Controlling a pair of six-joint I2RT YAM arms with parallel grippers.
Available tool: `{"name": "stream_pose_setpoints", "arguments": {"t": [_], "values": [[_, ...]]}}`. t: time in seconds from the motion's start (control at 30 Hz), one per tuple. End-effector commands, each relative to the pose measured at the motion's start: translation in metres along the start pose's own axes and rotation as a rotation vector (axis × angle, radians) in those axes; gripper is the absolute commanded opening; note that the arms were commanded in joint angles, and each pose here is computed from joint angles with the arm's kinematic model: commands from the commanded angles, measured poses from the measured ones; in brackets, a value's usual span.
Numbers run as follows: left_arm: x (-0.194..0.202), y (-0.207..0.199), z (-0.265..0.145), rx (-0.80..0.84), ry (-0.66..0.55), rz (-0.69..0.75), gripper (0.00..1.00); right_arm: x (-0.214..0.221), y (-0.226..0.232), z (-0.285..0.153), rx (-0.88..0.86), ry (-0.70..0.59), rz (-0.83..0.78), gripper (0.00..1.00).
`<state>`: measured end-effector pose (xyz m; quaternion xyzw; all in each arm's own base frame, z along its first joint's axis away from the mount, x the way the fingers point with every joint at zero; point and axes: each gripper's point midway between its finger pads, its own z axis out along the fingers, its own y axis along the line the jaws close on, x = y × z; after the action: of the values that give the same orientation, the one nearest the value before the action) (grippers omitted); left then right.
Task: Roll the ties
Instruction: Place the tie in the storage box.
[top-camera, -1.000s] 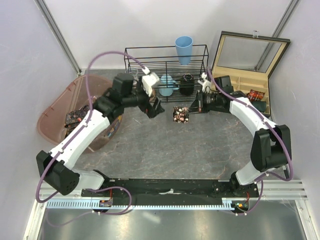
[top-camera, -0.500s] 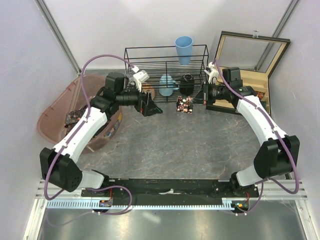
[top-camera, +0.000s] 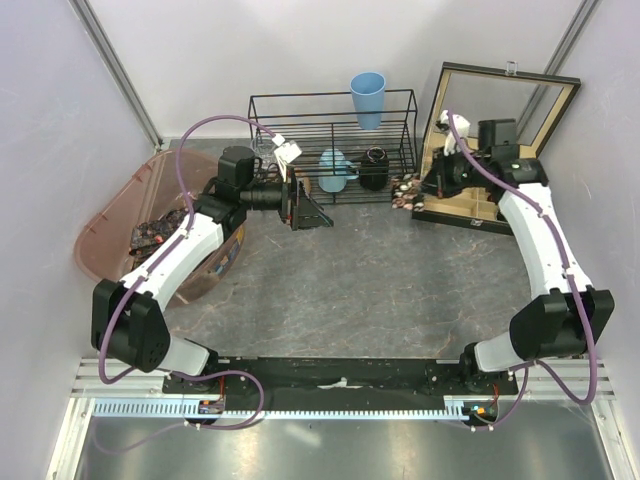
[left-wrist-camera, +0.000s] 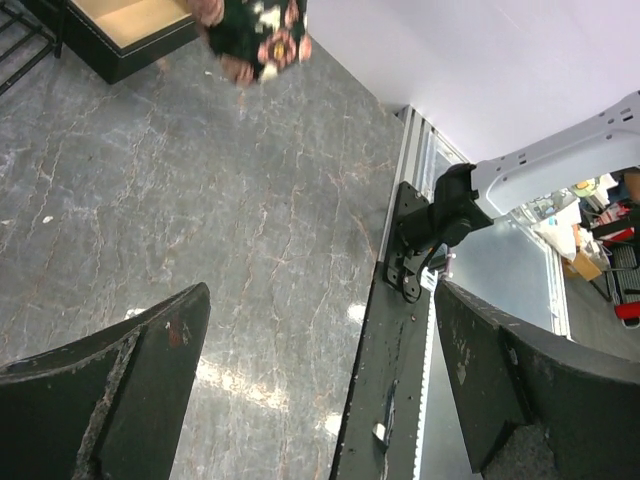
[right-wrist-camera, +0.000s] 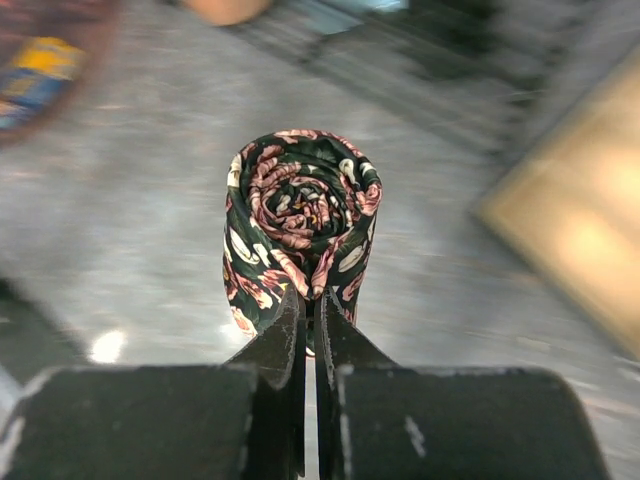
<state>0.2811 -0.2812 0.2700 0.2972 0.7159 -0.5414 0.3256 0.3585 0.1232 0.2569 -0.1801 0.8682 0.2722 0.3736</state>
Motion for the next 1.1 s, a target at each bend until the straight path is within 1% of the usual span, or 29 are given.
{"name": "stream_pose_setpoints", "arguments": {"t": [0.0,0.03,0.1,0.13,0.2,0.23,0.3,0.33,0.37,0.57,0.67,0.73,0.87,1.0,1.07], "values": [[-0.001,-0.008,0.001,0.053,-0.005,-0.002,1.00,-0.022,-0.046,-0.043,0.207,0.009,-0.337,0.00],[0.000,-0.007,0.001,0.054,-0.003,-0.003,0.99,-0.026,-0.063,-0.056,0.259,0.015,-0.379,0.00],[0.002,-0.007,0.002,0.055,0.001,-0.009,0.99,-0.029,-0.087,-0.067,0.341,0.044,-0.452,0.00],[0.003,-0.006,0.002,0.054,0.002,-0.012,0.99,-0.033,-0.102,-0.077,0.382,0.067,-0.543,0.00],[0.003,-0.005,0.003,0.055,0.007,-0.011,0.99,-0.034,-0.124,-0.082,0.421,0.105,-0.613,0.00],[0.003,-0.006,0.002,0.058,0.009,-0.007,0.99,-0.040,-0.138,-0.093,0.461,0.125,-0.672,0.00],[0.003,-0.003,0.003,0.056,0.014,0.002,0.99,-0.042,-0.157,-0.095,0.479,0.169,-0.729,0.00],[0.005,-0.003,0.003,0.054,0.020,-0.002,0.99,-0.047,-0.167,-0.102,0.497,0.192,-0.800,0.00],[0.005,-0.003,0.003,0.055,0.021,0.003,0.99,-0.048,-0.173,-0.104,0.504,0.212,-0.834,0.00],[0.011,0.000,0.003,0.046,0.026,0.003,0.99,-0.044,-0.211,-0.101,0.490,0.369,-1.026,0.00],[0.013,0.002,0.003,0.039,0.027,0.001,0.99,-0.033,-0.224,-0.097,0.462,0.430,-1.048,0.00],[0.015,0.006,0.003,0.030,0.030,-0.005,0.99,-0.031,-0.227,-0.091,0.443,0.438,-1.059,0.00],[0.021,0.011,0.006,0.027,0.047,-0.025,0.99,-0.024,-0.231,-0.065,0.384,0.440,-1.034,0.00],[0.022,0.017,0.008,0.024,0.056,-0.038,0.99,-0.027,-0.238,-0.035,0.379,0.430,-1.014,0.00],[0.021,0.020,0.009,0.018,0.058,-0.043,0.99,-0.024,-0.247,-0.024,0.380,0.454,-1.004,0.00]]}}
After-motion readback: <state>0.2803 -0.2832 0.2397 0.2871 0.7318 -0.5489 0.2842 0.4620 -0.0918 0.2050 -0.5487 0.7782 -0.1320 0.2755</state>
